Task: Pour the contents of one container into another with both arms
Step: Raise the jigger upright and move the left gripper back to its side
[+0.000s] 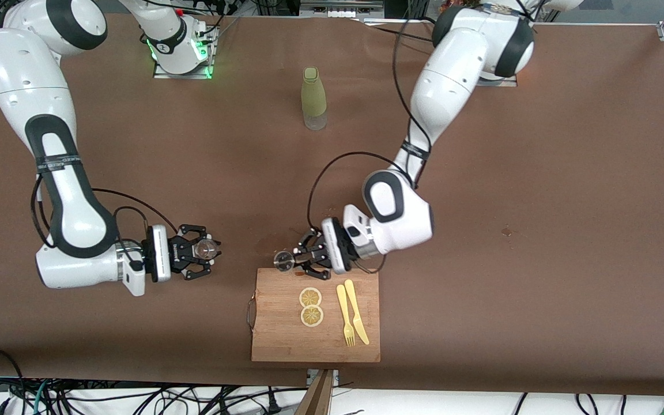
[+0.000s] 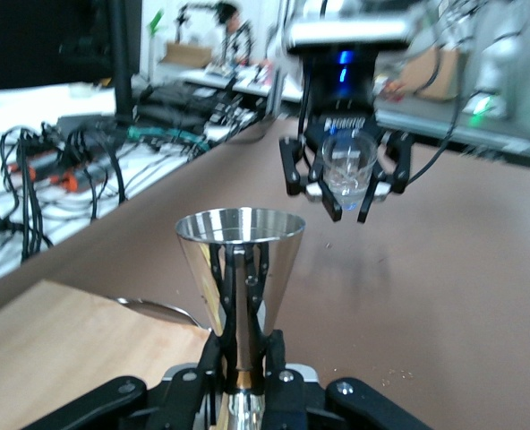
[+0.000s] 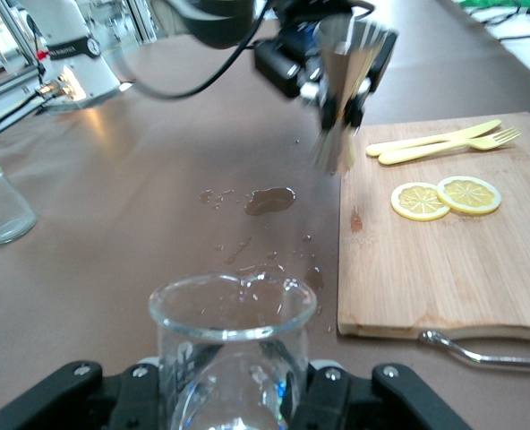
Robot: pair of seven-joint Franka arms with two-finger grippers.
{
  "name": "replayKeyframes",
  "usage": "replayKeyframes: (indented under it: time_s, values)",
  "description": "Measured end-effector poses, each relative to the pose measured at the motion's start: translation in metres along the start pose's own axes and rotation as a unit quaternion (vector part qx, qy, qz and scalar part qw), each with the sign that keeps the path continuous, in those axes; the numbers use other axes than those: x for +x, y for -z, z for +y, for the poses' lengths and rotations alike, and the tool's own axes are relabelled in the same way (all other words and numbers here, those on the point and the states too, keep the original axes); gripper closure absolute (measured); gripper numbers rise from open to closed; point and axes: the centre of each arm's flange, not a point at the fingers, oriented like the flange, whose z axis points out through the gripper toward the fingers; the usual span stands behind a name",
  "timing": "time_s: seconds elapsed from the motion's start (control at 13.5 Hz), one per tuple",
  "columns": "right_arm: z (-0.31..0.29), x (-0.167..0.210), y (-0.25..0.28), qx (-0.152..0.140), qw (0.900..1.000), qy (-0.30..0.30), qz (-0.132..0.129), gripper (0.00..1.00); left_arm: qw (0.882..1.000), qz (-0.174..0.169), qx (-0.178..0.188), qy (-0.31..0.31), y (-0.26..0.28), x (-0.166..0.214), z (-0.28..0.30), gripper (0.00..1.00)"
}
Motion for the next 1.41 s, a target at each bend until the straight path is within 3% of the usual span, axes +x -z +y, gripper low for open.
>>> replayKeyframes:
  time_s: [0.22, 0.37, 0.59, 0.74, 1.04, 1.41]
  values:
    - [-0.011, -0.041, 0.017, -0.012, 0.999, 0.006, 0.047, 0.73, 0.996, 0.046, -0.078, -0.024, 0.071, -0.016, -0.046, 0.79]
    - [-0.021, -0.073, 0.025, -0.024, 0.997, 0.008, 0.07, 0.73, 0.988, 0.055, -0.137, -0.053, 0.12, -0.035, -0.061, 0.79]
    - [-0.035, -0.116, 0.045, -0.06, 0.993, 0.002, 0.097, 0.73, 0.965, 0.06, -0.236, -0.101, 0.194, -0.073, -0.068, 0.79]
    - [-0.044, -0.135, 0.058, -0.076, 0.992, -0.005, 0.105, 0.72, 0.948, 0.067, -0.283, -0.129, 0.244, -0.096, -0.07, 0.79]
    - [-0.061, -0.166, 0.059, -0.094, 0.989, -0.003, 0.115, 0.72, 0.925, 0.081, -0.33, -0.172, 0.333, -0.144, -0.069, 0.79]
    - [-0.091, -0.214, 0.056, -0.146, 0.979, 0.001, 0.141, 0.72, 0.924, 0.043, -0.319, -0.204, 0.404, -0.189, -0.078, 0.79]
